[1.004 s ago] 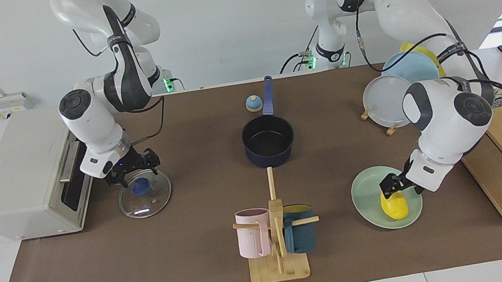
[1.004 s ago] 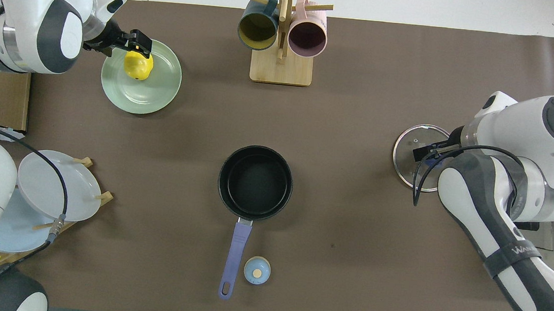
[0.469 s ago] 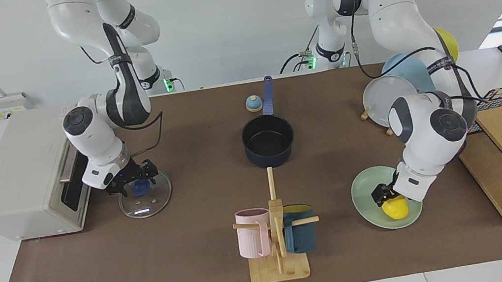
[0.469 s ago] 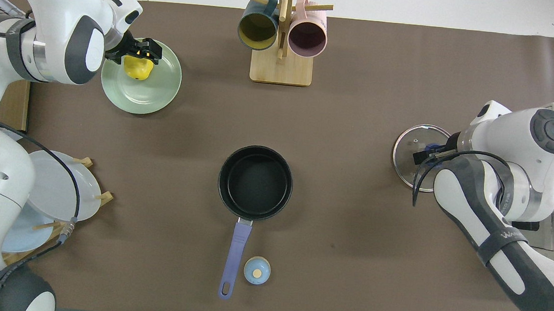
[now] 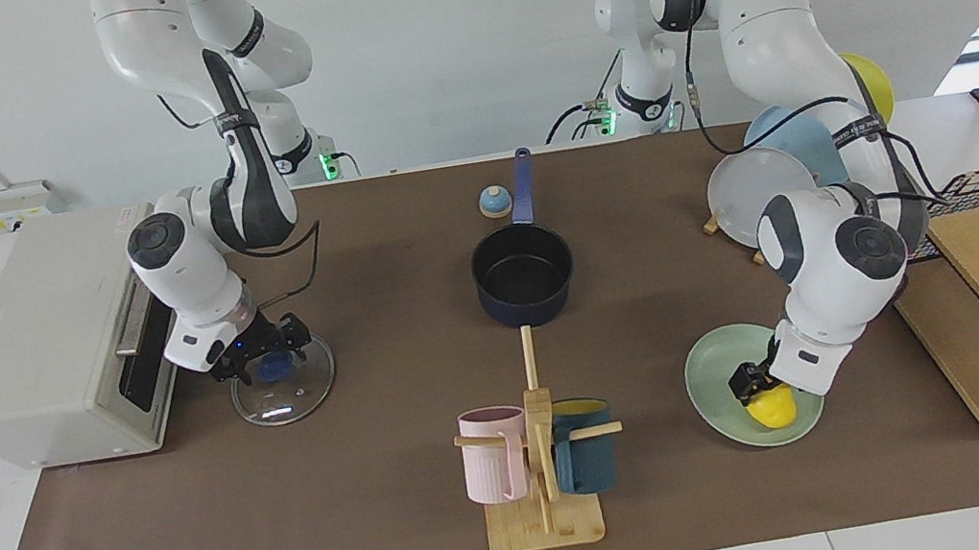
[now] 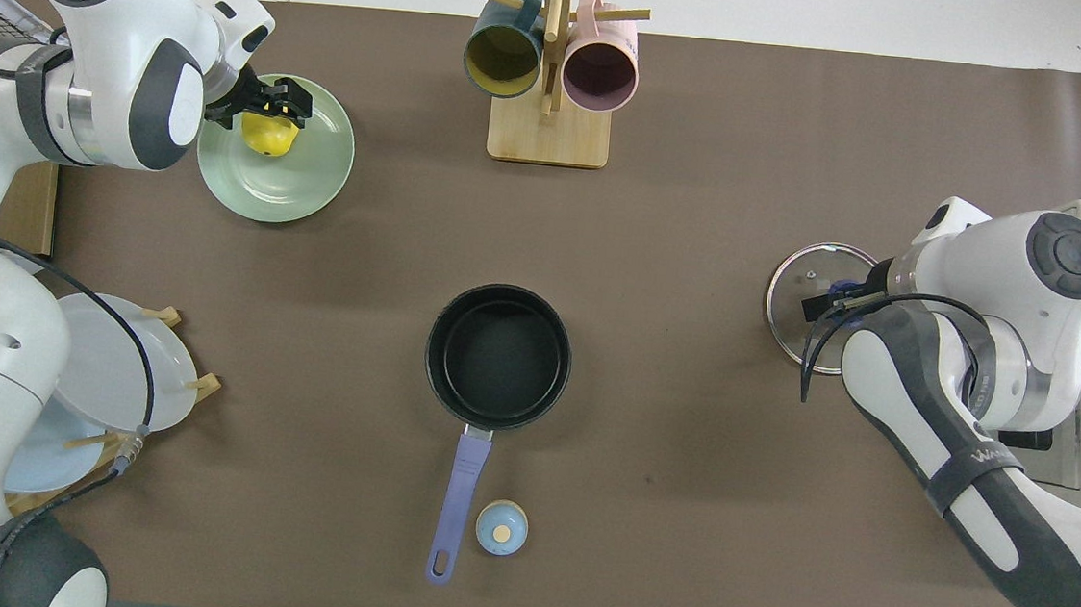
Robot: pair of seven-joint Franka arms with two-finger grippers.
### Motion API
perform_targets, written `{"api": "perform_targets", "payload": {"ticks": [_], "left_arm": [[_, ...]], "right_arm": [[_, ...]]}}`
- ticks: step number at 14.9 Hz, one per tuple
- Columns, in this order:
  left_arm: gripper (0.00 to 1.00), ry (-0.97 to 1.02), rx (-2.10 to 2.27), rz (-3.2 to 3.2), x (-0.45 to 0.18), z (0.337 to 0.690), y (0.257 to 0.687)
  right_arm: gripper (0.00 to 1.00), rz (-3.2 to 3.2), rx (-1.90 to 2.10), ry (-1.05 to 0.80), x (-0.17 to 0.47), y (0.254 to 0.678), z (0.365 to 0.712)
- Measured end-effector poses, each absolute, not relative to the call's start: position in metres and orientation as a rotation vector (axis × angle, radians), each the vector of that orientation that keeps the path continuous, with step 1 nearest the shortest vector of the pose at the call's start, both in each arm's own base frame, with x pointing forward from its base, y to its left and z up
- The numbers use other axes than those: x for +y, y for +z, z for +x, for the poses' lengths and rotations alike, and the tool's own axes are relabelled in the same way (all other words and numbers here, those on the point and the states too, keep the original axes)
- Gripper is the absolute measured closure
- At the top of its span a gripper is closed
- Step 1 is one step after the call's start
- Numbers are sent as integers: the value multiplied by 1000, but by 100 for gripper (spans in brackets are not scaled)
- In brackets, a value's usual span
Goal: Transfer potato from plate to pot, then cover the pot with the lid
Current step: 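Close the left gripper on the yellow potato on the green plate, then lift the potato with the left gripper and carry it over the pot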
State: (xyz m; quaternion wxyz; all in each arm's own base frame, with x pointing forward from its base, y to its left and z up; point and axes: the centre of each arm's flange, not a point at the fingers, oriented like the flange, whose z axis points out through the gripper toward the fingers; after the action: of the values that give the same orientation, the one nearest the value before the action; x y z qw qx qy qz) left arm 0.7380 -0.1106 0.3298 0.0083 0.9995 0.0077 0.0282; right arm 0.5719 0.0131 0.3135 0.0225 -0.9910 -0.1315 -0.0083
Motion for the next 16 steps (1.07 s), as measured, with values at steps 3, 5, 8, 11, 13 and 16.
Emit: {"api": "perform_targets", "payload": {"ticks": [3, 5, 8, 11, 13, 16], "left_arm": [[39, 90, 24, 3124, -111, 738, 331], [39, 87, 22, 3124, -111, 738, 332], [39, 148, 14, 3100, -119, 738, 369], [39, 180, 17, 3033, -137, 712, 471], [39, 139, 39, 3024, -160, 675, 535], [39, 69, 80, 3027, -213, 613, 572]], "right_arm": [[2, -3069, -411, -15, 14, 313, 571], [11, -3080, -436, -10, 14, 313, 571], [27, -3087, -455, 17, 14, 313, 570], [44, -3082, -462, 63, 16, 319, 571], [56, -3075, -475, 128, 20, 340, 578], [56, -3063, -536, 181, 47, 400, 591]]}}
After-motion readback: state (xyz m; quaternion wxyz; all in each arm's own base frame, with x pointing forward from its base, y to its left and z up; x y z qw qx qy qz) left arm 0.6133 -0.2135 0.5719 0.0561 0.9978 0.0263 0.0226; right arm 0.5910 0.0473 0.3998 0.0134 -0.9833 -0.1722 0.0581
